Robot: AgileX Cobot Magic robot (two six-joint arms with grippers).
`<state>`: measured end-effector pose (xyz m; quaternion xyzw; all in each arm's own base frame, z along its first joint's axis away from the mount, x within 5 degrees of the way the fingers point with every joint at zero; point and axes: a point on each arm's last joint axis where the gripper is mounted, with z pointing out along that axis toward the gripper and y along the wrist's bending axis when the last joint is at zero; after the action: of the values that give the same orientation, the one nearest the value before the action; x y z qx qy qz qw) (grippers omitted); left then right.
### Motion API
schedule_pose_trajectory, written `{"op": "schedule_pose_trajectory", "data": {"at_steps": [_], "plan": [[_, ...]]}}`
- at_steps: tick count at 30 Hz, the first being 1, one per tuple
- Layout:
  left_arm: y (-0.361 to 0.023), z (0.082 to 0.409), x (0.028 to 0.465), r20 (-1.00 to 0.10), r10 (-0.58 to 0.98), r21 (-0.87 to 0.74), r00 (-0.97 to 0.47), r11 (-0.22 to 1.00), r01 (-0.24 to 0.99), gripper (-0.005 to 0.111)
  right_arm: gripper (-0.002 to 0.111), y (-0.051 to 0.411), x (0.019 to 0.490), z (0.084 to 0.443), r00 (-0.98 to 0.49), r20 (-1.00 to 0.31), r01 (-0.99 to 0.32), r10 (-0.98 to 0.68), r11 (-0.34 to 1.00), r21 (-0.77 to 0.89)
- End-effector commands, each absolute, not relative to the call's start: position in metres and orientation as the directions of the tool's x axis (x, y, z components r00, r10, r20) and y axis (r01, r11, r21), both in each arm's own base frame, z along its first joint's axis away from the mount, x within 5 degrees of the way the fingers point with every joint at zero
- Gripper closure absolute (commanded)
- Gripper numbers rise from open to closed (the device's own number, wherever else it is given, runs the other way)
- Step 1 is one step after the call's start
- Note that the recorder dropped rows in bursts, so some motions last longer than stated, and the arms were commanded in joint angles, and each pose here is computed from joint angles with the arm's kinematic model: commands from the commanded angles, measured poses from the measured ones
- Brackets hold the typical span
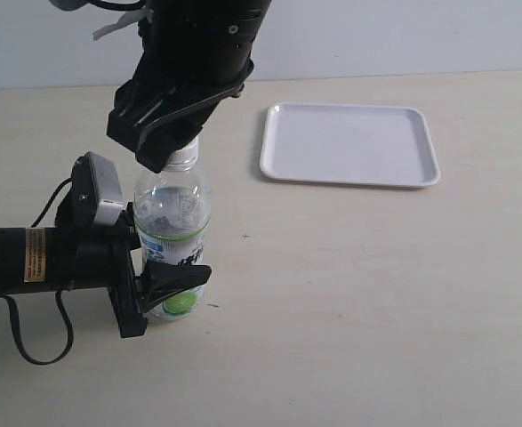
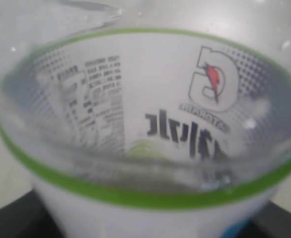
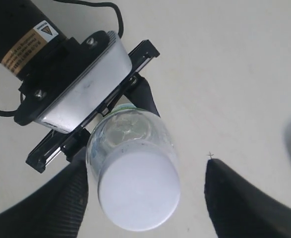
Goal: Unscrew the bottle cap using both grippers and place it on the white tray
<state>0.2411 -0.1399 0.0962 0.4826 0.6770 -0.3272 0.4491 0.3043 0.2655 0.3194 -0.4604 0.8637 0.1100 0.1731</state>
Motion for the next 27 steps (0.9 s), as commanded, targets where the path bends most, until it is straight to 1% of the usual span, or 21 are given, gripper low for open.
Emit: {"op": "schedule_pose_trajectory", "data": {"at_steps": [1, 5, 12, 14, 15, 17, 20, 23, 24, 27], "plan": [[-0.1426, 0.1001, 0.2403, -0.934, 0.335, -0.012, -0.122, 0.314, 0.949, 0.107, 0.046, 0.2645, 0.3023, 0.3240, -0.508, -0.407, -0.837, -0.759, 0.547, 0.022], [-0.1426, 0.1001, 0.2403, -0.934, 0.334, -0.013, -0.124, 0.314, 0.949, 0.107, 0.051, 0.2644, 0.3021, 0.3240, -0.508, -0.406, -0.837, -0.760, 0.547, 0.023], [-0.1426, 0.1001, 0.2403, -0.934, 0.334, -0.013, -0.124, 0.314, 0.949, 0.107, 0.052, 0.2647, 0.3019, 0.3240, -0.509, -0.407, -0.837, -0.759, 0.547, 0.027], [-0.1426, 0.1001, 0.2403, -0.934, 0.334, -0.013, -0.124, 0.314, 0.949, 0.107, 0.054, 0.2647, 0.3019, 0.3240, -0.509, -0.407, -0.837, -0.759, 0.547, 0.027], [-0.1426, 0.1001, 0.2403, -0.934, 0.334, -0.013, -0.124, 0.314, 0.949, 0.107, 0.057, 0.2647, 0.3019, 0.3240, -0.509, -0.407, -0.837, -0.759, 0.547, 0.027], [-0.1426, 0.1001, 0.2403, -0.934, 0.334, -0.013, -0.124, 0.314, 0.949, 0.107, 0.065, 0.2647, 0.3019, 0.3240, -0.509, -0.407, -0.837, -0.759, 0.547, 0.027], [-0.1426, 0.1001, 0.2403, -0.934, 0.334, -0.013, -0.124, 0.314, 0.949, 0.107, 0.086, 0.2647, 0.3019, 0.3240, -0.509, -0.407, -0.837, -0.759, 0.547, 0.027], [-0.1426, 0.1001, 0.2403, -0.934, 0.334, -0.013, -0.124, 0.314, 0.949, 0.107, 0.105, 0.2647, 0.3019, 0.3240, -0.502, -0.407, -0.841, -0.763, 0.541, 0.023], [-0.1426, 0.1001, 0.2403, -0.934, 0.334, -0.013, -0.124, 0.314, 0.949, 0.107, 0.108, 0.2647, 0.3019, 0.3240, -0.495, -0.408, -0.845, -0.768, 0.534, 0.020], [-0.1426, 0.1001, 0.2403, -0.934, 0.334, -0.013, -0.124, 0.314, 0.949, 0.107, 0.108, 0.2647, 0.3019, 0.3240, -0.472, -0.408, -0.858, -0.782, 0.513, 0.009]]}}
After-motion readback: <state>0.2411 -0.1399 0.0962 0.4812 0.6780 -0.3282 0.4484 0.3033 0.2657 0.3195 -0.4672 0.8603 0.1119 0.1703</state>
